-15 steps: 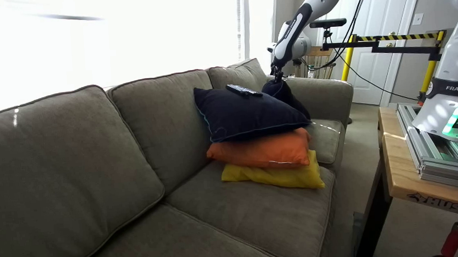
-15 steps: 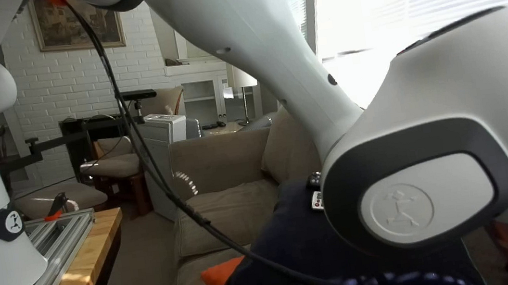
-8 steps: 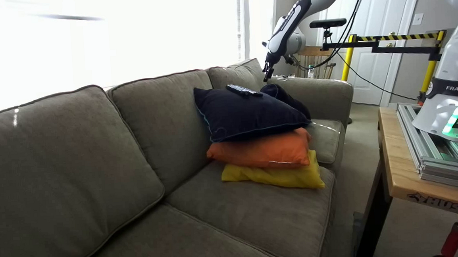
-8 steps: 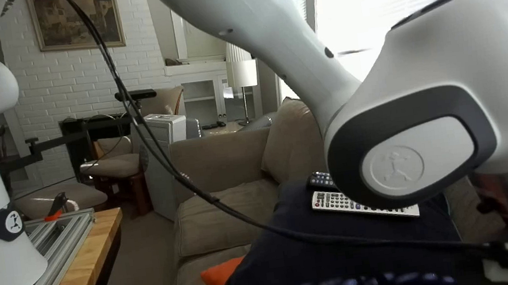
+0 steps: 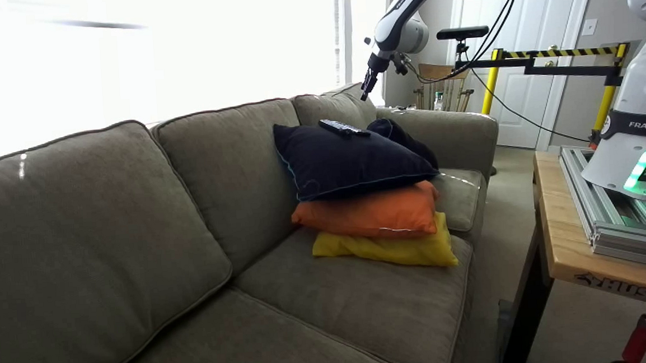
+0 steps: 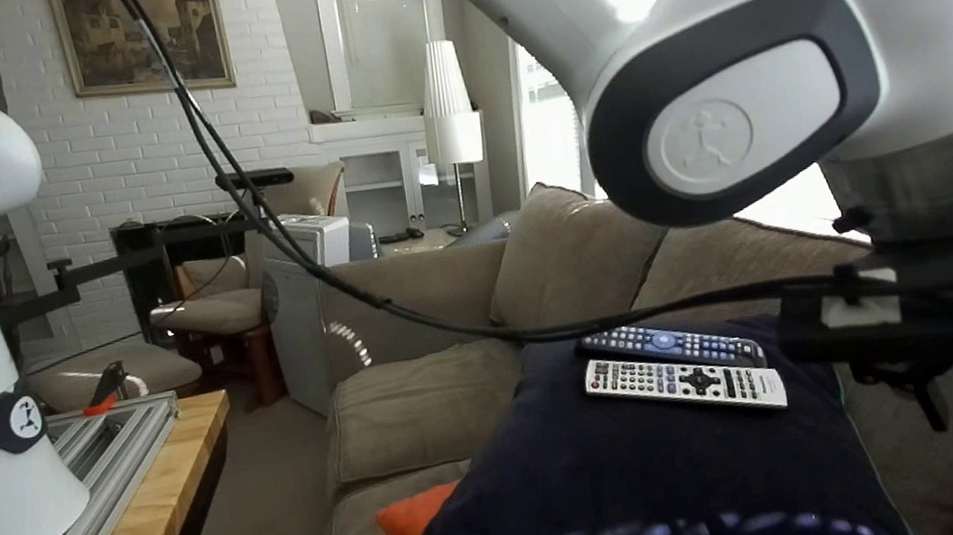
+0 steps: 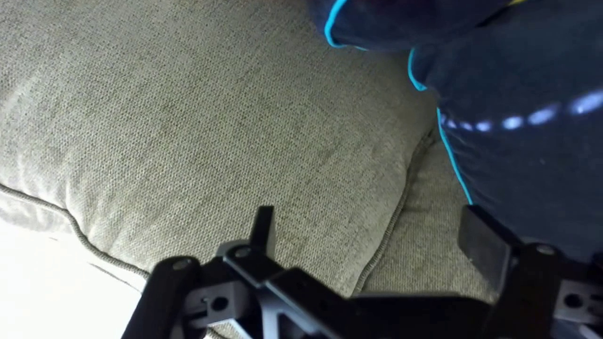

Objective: Place the topmost pillow on the right side of the sofa.

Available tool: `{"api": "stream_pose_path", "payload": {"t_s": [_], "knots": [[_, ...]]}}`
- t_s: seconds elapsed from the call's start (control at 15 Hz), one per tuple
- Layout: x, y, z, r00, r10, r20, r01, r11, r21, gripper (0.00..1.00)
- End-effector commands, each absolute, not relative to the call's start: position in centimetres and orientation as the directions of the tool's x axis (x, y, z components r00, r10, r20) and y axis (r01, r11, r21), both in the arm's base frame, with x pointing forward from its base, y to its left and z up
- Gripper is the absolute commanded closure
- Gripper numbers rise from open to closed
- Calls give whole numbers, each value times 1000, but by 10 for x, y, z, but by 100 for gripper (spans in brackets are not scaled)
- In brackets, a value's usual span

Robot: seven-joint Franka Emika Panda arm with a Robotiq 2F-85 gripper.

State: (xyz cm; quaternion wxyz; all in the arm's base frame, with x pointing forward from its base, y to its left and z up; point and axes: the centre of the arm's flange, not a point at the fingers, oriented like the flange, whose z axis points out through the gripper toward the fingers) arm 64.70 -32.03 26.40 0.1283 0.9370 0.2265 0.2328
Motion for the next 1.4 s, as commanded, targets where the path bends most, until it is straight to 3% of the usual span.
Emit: {"api": "stream_pose_path", "payload": {"t_s": [0.0,0.27,0.67,1.33], "knots": [[615,-286,309,841,379,386,298,-920,255,0],[584,-259,355,936,200,291,140,-967,215,0],[538,-202,413,970,211,118,218,-975,-48,0],[496,-170,434,966,216,141,228,-971,-73,0]]}}
